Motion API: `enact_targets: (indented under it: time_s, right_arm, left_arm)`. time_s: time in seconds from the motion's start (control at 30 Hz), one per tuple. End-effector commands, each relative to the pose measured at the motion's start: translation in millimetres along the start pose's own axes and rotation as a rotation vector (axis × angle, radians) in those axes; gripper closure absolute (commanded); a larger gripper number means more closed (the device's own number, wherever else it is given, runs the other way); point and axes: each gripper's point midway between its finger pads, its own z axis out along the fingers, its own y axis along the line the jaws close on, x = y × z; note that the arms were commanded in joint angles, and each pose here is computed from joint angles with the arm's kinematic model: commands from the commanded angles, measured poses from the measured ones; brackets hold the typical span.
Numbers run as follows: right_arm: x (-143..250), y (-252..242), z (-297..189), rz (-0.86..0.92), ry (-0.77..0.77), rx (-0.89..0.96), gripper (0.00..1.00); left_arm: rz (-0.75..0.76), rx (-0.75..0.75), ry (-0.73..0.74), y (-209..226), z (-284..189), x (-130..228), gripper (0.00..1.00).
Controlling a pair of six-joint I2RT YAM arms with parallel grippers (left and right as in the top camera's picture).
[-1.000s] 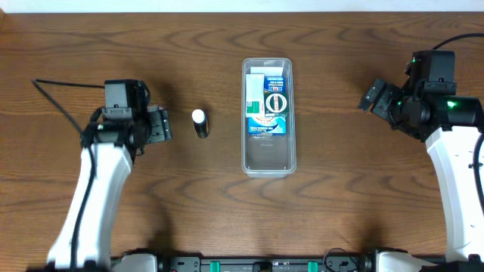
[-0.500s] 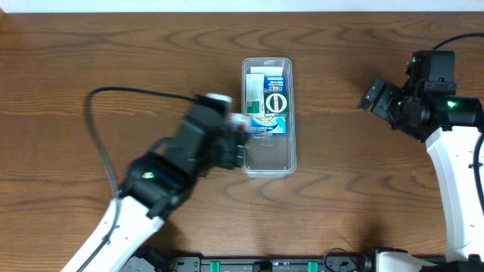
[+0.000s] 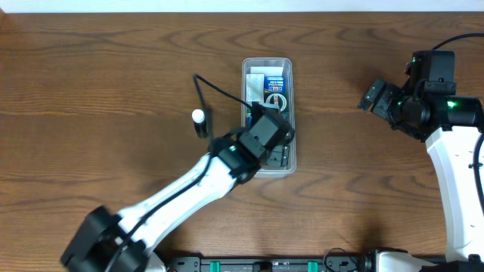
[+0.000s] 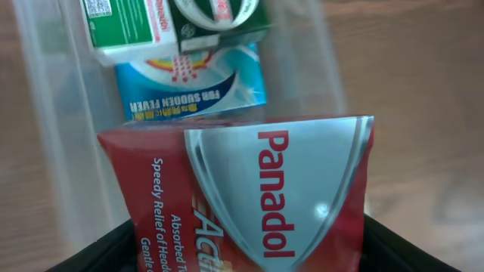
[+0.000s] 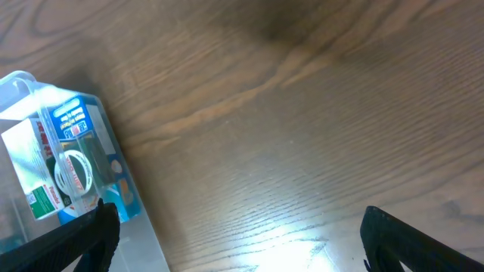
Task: Pack container
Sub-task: 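Carry the red sachet over the container with the left gripper, then lower the red sachet into the container's near end and release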
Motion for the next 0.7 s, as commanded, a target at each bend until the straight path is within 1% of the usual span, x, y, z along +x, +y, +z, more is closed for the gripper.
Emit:
enact_targets:
  time_s: [0.0, 0.17, 0.27, 0.37, 0.53, 0.57, 0.67]
  right_arm:
    - [-2.3, -0.3, -5.8, 0.011, -0.016, -0.008, 0.01]
    - [-2.2, -0.3, -5.8, 0.011, -0.016, -0.008, 0.01]
    - [-2.2, -0.3, -5.8, 0.011, -0.016, -0.008, 0.01]
    - [-2.2, -0.3, -5.8, 0.011, -0.016, -0.008, 0.01]
    - [-2.2, -0.3, -5.8, 0.011, -0.016, -0.008, 0.01]
    - [-2.3, -0.3, -5.8, 0.011, -0.016, -0.008, 0.01]
    - [-2.2, -0.3, -5.8, 0.011, -0.016, -0.008, 0.01]
  left_arm:
    - [-0.120, -0.048, -0.007, 5.2, 14.6, -2.2, 0.24]
    - [-0.116, -0.065, 0.071, 7.0, 36.0, 17.4, 0.23]
    - [-0.117, -0.038, 0.106, 2.3, 38.7, 24.0, 0.23]
    - [-0.115, -0.025, 0.110, -1.2, 36.7, 24.7, 0.22]
    - [-0.114, 0.004, 0.123, -8.6, 34.7, 25.6, 0.00]
    - [-0.113, 0.005, 0.123, -9.0, 34.2, 25.0, 0.02]
    - [-0.113, 0.004, 0.125, -9.8, 32.8, 23.9, 0.02]
